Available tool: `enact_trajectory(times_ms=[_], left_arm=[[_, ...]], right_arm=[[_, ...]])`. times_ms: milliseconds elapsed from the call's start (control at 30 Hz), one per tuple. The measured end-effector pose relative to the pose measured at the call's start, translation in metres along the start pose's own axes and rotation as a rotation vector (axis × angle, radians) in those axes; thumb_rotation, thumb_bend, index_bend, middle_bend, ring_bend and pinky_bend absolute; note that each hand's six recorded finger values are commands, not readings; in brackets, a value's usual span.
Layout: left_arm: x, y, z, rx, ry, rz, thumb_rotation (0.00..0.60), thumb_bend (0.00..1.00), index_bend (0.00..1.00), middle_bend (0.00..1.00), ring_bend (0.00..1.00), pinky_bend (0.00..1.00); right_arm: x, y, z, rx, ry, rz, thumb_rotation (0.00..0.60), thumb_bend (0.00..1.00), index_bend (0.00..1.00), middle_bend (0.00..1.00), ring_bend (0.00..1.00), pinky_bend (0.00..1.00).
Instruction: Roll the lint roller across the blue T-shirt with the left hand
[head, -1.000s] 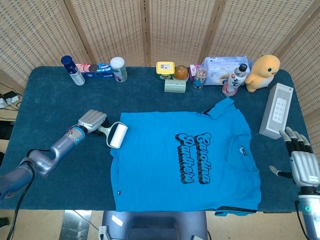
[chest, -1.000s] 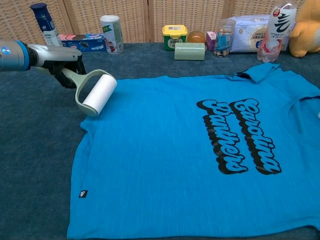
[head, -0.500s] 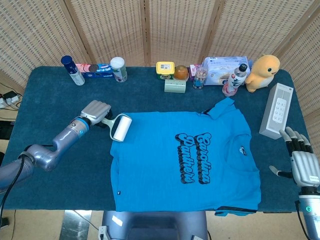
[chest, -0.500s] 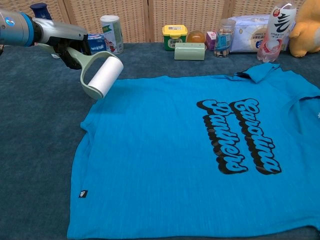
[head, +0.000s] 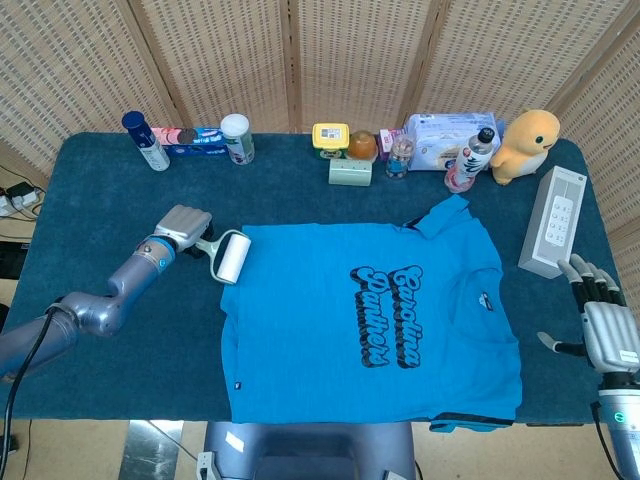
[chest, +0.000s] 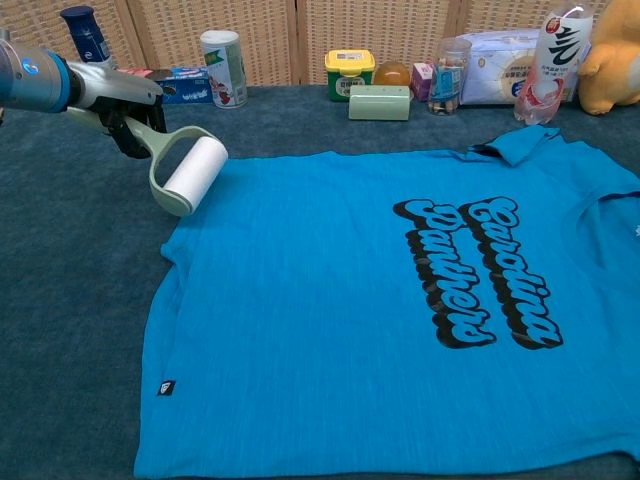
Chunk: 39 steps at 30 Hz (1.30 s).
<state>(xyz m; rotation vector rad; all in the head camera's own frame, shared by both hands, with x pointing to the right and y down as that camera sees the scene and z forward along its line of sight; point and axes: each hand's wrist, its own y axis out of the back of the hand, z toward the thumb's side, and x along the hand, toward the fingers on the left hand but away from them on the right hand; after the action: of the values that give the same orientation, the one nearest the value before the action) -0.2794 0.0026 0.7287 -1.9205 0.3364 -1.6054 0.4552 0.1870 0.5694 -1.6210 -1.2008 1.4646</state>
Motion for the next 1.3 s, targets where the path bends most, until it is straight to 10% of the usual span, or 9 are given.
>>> enact_trajectory(times_ms=[1300], left_arm=[[0.016, -0.023, 0.069, -0.096, 0.13, -0.123, 0.6, 1.0, 1.0, 0.96, 0.83, 0.97]], right_arm=[[-0.002, 0.005, -0.007, -0.067, -0.003, 0.018, 0.6, 0.0, 0.07, 0.0, 0.0, 0.0]])
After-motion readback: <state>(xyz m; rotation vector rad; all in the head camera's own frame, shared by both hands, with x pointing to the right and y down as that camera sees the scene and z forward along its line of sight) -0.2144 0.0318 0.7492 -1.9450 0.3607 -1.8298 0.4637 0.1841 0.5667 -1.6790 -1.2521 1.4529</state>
